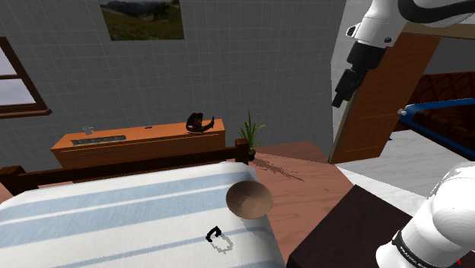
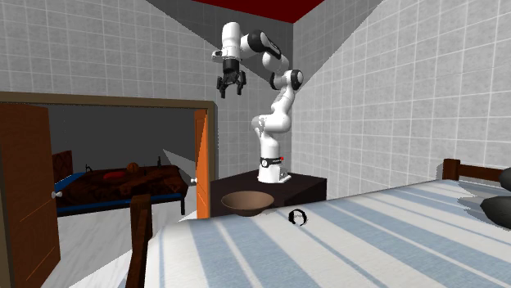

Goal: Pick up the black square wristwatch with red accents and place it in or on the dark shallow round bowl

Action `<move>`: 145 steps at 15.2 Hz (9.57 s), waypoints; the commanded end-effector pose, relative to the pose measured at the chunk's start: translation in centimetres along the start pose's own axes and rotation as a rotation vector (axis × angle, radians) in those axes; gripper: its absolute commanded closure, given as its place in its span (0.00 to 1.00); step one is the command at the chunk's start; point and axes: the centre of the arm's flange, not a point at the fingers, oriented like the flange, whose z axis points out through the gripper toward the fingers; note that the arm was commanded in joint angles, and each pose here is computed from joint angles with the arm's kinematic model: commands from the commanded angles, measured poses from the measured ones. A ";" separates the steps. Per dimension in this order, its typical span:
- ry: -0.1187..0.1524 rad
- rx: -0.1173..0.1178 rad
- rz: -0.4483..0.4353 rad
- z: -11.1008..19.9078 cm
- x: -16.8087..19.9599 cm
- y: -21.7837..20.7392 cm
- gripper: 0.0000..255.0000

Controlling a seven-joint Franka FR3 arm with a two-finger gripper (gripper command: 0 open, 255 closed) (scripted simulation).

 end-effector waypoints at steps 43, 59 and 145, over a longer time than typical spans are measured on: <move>-0.140 -0.082 0.032 41.8 13.0 -36.1 0.00; -0.144 -0.084 0.033 46.9 12.7 -36.7 0.00; -0.144 -0.084 0.033 35.3 14.2 -18.7 0.00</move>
